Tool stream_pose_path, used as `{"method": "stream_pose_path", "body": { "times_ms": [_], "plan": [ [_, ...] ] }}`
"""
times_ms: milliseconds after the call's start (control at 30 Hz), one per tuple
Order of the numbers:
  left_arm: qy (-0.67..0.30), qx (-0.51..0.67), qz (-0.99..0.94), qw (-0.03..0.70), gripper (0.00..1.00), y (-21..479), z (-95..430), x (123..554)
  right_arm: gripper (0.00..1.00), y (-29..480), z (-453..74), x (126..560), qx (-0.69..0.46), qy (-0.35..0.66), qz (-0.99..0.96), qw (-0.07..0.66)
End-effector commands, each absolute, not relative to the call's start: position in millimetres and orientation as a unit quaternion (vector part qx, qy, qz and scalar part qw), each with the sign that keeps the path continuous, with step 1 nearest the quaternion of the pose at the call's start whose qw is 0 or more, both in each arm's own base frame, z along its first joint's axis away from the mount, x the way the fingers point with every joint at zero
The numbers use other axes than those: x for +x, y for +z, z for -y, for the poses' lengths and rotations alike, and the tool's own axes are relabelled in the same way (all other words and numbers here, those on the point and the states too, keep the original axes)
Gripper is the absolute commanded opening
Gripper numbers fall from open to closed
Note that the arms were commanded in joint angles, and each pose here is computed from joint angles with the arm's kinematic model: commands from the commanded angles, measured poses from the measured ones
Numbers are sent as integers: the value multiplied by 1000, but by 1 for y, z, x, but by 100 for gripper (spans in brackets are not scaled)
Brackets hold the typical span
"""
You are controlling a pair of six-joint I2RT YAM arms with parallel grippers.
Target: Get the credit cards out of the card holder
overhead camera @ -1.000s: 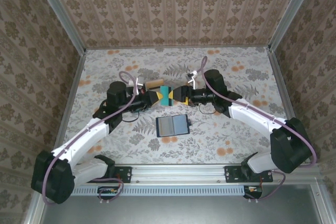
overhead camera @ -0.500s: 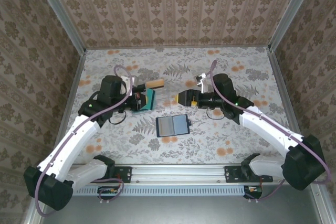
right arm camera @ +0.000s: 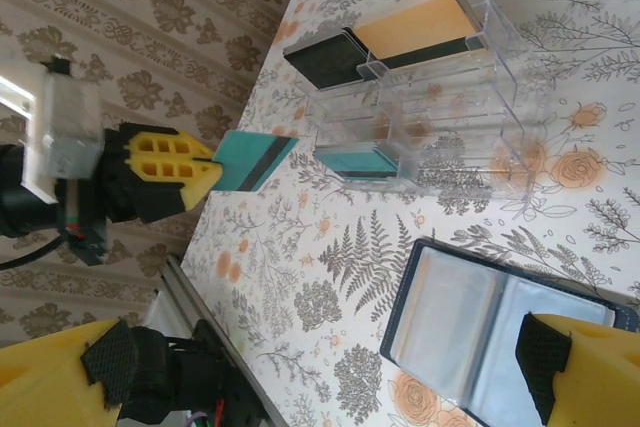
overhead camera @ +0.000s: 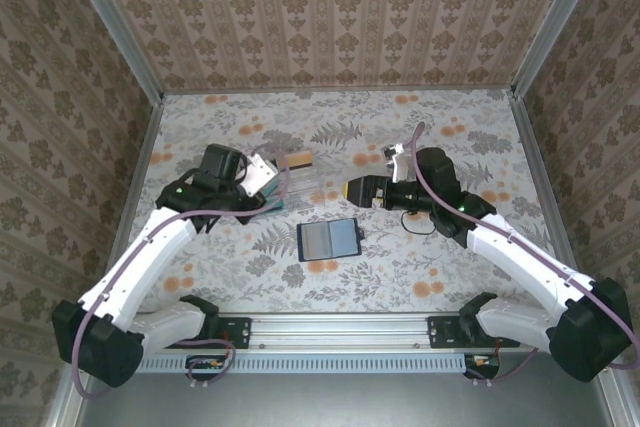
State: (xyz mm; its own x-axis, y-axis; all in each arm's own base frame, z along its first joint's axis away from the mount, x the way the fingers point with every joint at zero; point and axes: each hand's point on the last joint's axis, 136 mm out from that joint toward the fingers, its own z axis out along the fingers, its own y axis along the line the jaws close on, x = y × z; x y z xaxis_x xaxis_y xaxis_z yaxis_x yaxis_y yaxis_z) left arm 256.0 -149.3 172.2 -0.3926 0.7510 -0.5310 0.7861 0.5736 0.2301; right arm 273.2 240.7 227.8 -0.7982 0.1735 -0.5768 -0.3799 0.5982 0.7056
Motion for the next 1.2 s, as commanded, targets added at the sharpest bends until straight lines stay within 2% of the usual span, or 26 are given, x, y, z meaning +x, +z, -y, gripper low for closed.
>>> {"method": "stream_pose_path", "body": {
  "times_ms": [0,367,1167],
  "plan": [
    [35,548,-780,301,0,153,147,264,100,227,-234,273,-65,426,-843,322],
    [88,607,-723,316,0,119,155,288,100,225,-232,276,-63,414,-851,318],
    [101,624,-732,252,0,78,138,289,100,215,-237,285,-65,420,-855,298]
  ]
}}
